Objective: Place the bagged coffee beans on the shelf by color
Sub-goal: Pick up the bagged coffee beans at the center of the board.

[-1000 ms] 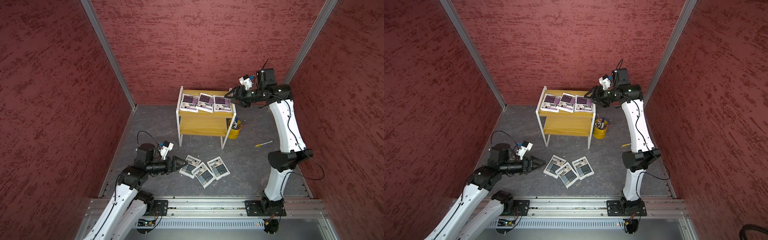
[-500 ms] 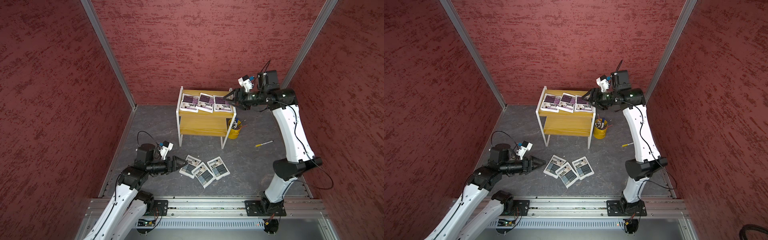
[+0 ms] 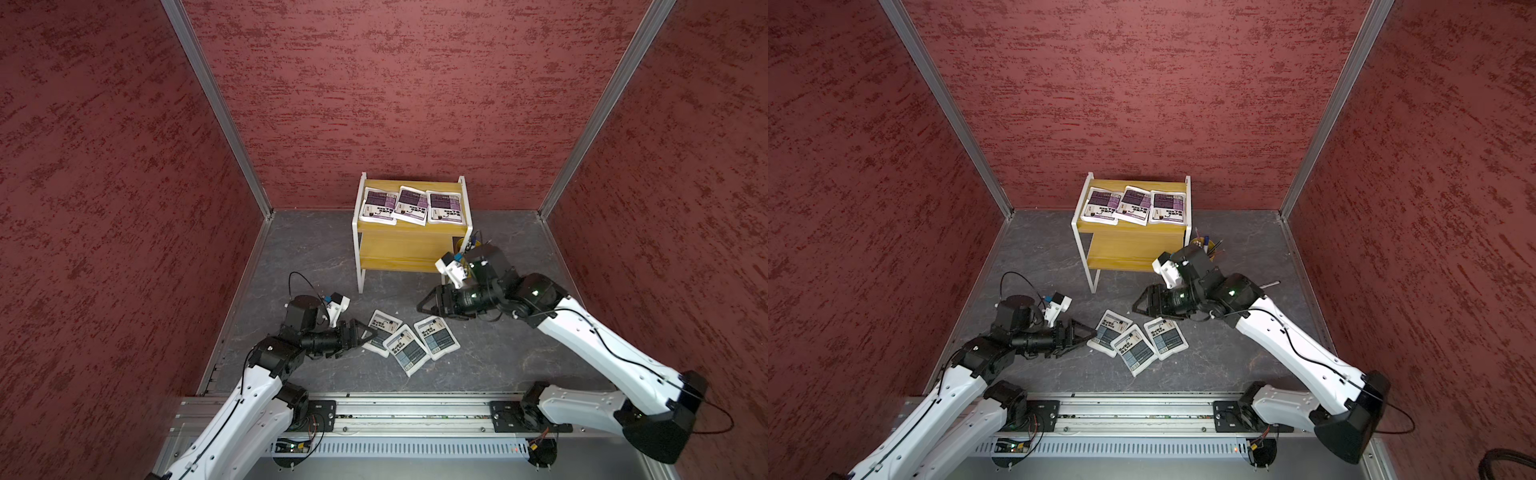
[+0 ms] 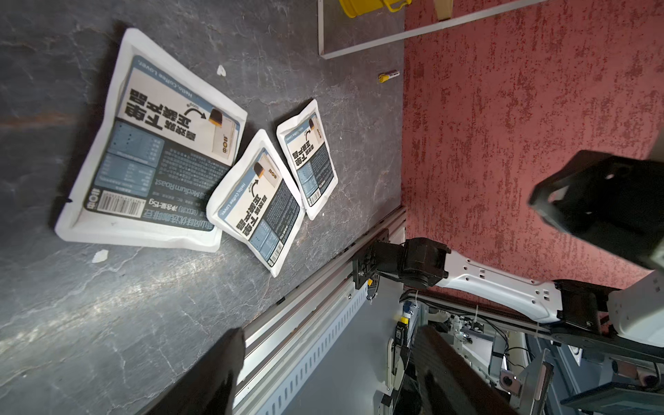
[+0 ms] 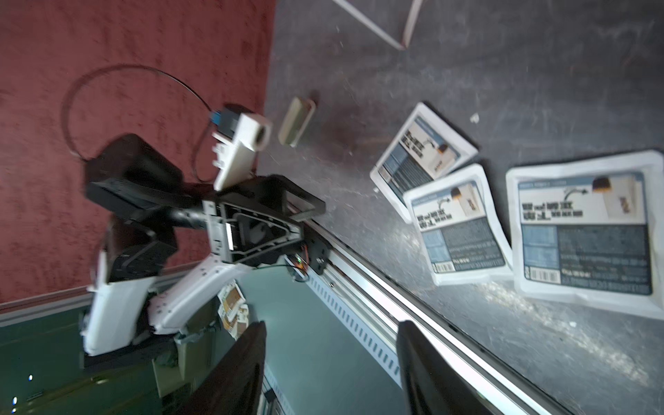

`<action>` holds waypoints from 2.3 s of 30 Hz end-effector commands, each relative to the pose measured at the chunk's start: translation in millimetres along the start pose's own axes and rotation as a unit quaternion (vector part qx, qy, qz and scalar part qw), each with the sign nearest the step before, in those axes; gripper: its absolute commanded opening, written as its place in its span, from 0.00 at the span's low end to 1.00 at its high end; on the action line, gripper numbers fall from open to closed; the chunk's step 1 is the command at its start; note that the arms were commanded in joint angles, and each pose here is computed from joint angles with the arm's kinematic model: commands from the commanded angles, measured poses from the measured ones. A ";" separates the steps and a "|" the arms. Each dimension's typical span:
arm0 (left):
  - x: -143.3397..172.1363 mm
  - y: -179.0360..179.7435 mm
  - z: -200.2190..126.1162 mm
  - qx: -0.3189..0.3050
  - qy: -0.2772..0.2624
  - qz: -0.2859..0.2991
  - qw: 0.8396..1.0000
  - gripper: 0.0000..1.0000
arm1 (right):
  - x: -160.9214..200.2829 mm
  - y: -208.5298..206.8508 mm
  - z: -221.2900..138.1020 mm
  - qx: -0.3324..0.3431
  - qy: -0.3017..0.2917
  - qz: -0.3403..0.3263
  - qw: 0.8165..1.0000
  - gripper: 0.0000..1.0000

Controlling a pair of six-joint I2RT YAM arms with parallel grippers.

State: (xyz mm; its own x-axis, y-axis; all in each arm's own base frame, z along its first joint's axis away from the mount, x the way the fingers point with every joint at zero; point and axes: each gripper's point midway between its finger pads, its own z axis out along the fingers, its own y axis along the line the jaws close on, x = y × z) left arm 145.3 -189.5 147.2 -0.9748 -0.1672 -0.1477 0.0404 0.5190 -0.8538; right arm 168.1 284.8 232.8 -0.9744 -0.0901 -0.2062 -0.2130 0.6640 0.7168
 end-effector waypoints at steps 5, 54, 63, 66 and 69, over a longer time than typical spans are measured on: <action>14.9 22.1 49.7 0.001 0.019 -0.028 0.999 0.78 | 10.2 -48.5 73.5 0.043 -0.010 0.021 0.999 0.61; 30.4 64.9 109.3 -0.049 0.039 -0.063 0.996 0.57 | 65.7 -140.7 160.8 0.094 0.065 0.095 0.989 0.61; 32.4 67.2 106.9 -0.054 0.040 -0.065 0.996 0.44 | 69.5 -143.9 158.0 0.097 0.063 0.100 0.988 0.62; 32.8 67.2 105.3 -0.056 0.040 -0.063 0.996 0.38 | 68.5 -142.7 157.4 0.096 0.062 0.099 0.989 0.62; 33.0 67.0 102.8 -0.056 0.038 -0.062 0.996 0.30 | 67.1 -140.1 156.0 0.093 0.059 0.099 0.989 0.62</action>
State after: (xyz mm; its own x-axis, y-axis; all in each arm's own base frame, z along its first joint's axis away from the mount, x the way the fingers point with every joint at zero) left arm 141.3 -250.3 35.7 -0.9846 -0.1746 0.0043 -0.1065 0.5805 -0.8073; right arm 165.0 321.7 37.5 -0.9976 -0.0168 -0.0666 -0.0572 0.7390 0.6712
